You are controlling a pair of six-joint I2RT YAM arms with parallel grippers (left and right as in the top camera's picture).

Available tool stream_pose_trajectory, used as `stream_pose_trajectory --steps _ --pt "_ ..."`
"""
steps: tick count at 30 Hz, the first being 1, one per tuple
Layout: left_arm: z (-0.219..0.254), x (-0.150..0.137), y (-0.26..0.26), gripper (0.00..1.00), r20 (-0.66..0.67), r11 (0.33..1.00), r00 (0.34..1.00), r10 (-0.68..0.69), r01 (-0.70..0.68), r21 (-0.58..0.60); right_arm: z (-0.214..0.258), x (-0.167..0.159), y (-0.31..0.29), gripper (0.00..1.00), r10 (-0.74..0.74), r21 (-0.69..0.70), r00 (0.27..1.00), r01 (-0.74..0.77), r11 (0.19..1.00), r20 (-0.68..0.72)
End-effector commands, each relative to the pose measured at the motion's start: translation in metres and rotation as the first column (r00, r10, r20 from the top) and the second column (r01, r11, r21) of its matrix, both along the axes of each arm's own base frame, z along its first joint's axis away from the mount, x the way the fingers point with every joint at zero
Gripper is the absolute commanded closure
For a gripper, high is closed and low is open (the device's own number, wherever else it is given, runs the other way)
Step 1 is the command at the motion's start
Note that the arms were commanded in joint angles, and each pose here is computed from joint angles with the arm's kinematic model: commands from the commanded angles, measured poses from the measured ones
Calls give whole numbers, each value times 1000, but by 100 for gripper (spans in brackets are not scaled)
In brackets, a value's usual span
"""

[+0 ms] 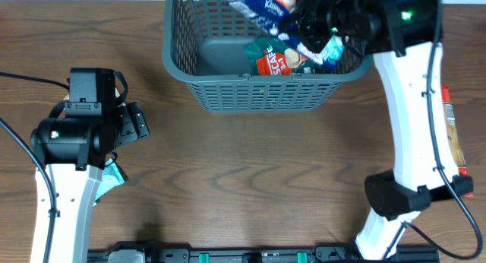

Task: Pack container
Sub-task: 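Lower the Kleenex pack into the basket and open the right gripper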

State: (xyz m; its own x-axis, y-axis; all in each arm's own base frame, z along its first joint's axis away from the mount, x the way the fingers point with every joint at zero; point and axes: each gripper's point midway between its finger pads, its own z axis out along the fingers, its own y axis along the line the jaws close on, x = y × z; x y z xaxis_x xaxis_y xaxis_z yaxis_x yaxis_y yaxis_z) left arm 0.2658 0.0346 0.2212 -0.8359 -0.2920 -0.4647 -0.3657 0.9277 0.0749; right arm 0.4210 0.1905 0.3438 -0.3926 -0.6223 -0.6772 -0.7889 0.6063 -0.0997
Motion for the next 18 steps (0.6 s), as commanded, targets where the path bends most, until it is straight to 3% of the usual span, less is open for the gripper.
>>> stream_pose_trajectory --steps 1,18 --pt "-1 -1 5 2 -5 1000 1000 6 -5 21 -19 2 6 99 40 -27 998 -41 999 -41" --pt "-1 -2 5 1 -5 1000 1000 5 -5 21 -94 3 10 99 55 -95 964 -83 992 -260"
